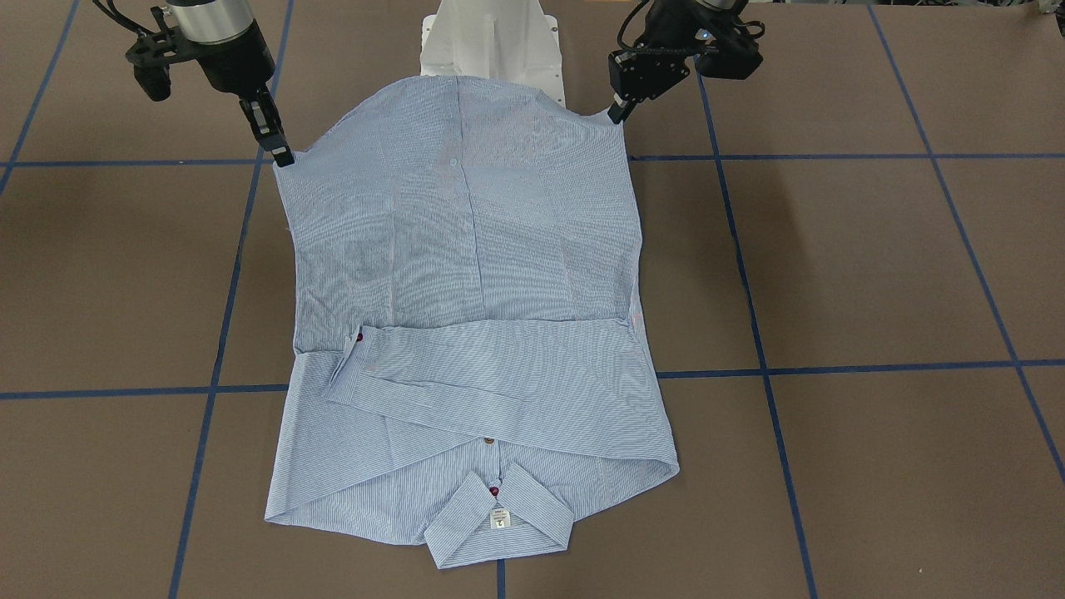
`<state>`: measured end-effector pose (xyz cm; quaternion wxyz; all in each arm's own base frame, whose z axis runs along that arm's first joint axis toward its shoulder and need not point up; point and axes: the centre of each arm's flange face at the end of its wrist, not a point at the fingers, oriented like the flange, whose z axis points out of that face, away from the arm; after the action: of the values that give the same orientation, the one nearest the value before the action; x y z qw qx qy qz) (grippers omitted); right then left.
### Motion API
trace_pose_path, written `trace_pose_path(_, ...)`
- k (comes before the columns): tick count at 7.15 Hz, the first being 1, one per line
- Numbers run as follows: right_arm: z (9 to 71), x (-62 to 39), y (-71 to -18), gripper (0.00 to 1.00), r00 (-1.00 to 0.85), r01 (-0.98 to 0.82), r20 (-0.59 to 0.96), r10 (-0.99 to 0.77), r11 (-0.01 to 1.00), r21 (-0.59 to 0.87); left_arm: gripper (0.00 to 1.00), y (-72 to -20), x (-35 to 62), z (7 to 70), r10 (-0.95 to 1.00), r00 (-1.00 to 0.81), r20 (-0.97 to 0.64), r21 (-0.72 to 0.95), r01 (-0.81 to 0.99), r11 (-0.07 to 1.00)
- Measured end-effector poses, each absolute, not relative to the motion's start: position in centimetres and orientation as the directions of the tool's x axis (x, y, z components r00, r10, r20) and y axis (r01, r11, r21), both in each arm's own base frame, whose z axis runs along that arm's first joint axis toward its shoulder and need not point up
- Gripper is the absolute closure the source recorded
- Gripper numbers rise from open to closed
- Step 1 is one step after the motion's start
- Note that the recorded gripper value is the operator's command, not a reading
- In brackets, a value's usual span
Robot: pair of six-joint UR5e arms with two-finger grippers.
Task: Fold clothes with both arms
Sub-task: 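Lift the hem with both grippers and fold it up toward the collar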
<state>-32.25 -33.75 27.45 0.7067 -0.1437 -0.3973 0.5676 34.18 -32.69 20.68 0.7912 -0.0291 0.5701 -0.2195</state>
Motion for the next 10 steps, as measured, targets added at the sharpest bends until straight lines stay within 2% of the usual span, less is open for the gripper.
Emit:
trace_pose_path(2, 25.2, -29.9, -40.4, 1.00, -0.082, -0.736, 0.372, 0.925, 0.195, -0.648, 1.00, -38.6, 31.0, 21.0, -0.424, 0.221, -0.879, -0.318, 0.391, 0.864)
trace_pose_path(5, 25.8, -29.2, -49.0, 1.00, -0.218, -0.798, 0.349, 0.911, 0.040, -0.601, 1.00, -44.3, 29.4, 21.5, -0.468, 0.197, -0.862, -0.337, 0.466, 0.818)
trace_pose_path(8, 27.0, -33.4, -55.7, 1.00, -0.259, -0.827, 0.364, 0.895, -0.012, -0.561, 1.00, -52.2, 32.6, 22.8, -0.495, 0.188, -0.848, -0.344, 0.516, 0.785)
trace_pose_path(10, 30.0, -36.1, -59.0, 1.00, -0.261, -0.829, 0.372, 0.891, -0.009, -0.560, 1.00, -58.3, 35.7, 27.1, -0.479, 0.183, -0.859, -0.322, 0.533, 0.782)
